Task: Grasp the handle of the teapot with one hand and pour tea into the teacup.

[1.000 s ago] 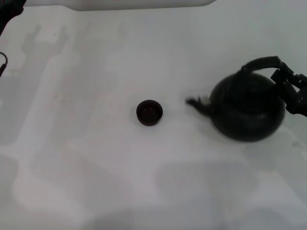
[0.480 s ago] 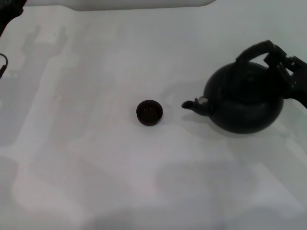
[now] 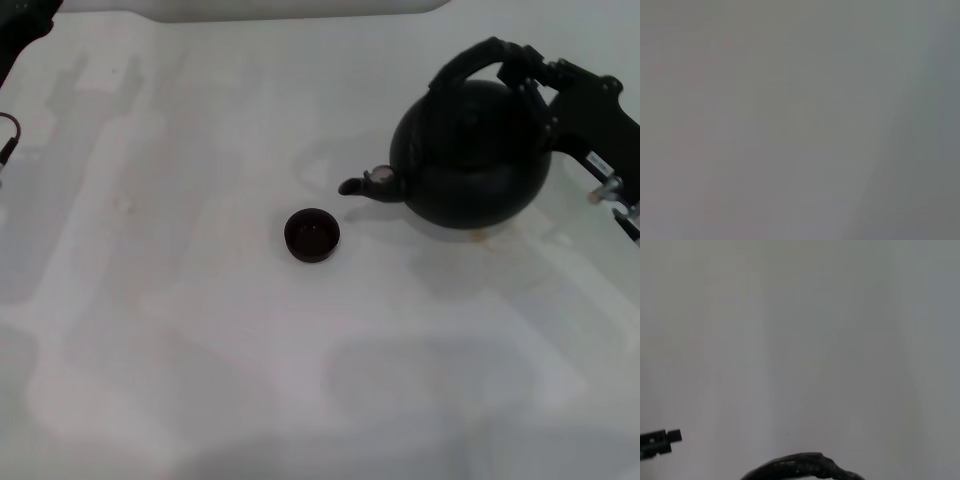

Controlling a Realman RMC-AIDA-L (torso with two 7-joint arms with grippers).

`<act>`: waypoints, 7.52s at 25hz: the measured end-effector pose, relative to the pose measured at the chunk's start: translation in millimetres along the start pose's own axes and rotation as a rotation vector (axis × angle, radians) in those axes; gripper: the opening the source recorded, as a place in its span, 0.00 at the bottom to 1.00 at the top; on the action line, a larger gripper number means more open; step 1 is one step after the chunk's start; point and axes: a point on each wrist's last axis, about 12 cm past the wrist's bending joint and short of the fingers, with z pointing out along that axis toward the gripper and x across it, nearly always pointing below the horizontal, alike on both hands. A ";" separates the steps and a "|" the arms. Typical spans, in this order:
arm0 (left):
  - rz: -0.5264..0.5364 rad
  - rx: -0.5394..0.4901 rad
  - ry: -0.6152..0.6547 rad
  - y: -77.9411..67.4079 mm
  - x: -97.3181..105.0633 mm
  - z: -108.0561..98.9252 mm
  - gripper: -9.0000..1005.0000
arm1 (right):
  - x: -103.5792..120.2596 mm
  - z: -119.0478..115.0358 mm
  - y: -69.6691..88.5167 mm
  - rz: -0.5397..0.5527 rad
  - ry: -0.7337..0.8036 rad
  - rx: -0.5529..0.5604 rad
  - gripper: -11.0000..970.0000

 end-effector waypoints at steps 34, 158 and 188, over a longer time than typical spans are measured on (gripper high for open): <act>0.001 0.000 -0.007 -0.6 -4.5 6.5 0.77 | -12.2 33.4 16.3 -0.601 -0.058 -0.088 0.15; -0.025 -0.016 0.004 1.2 -0.6 4.8 0.77 | 22.3 -47.0 0.1 -0.108 0.062 0.124 0.20; -0.028 -0.017 0.002 1.6 -0.5 3.7 0.77 | 26.7 -80.7 1.7 0.155 0.035 0.182 0.77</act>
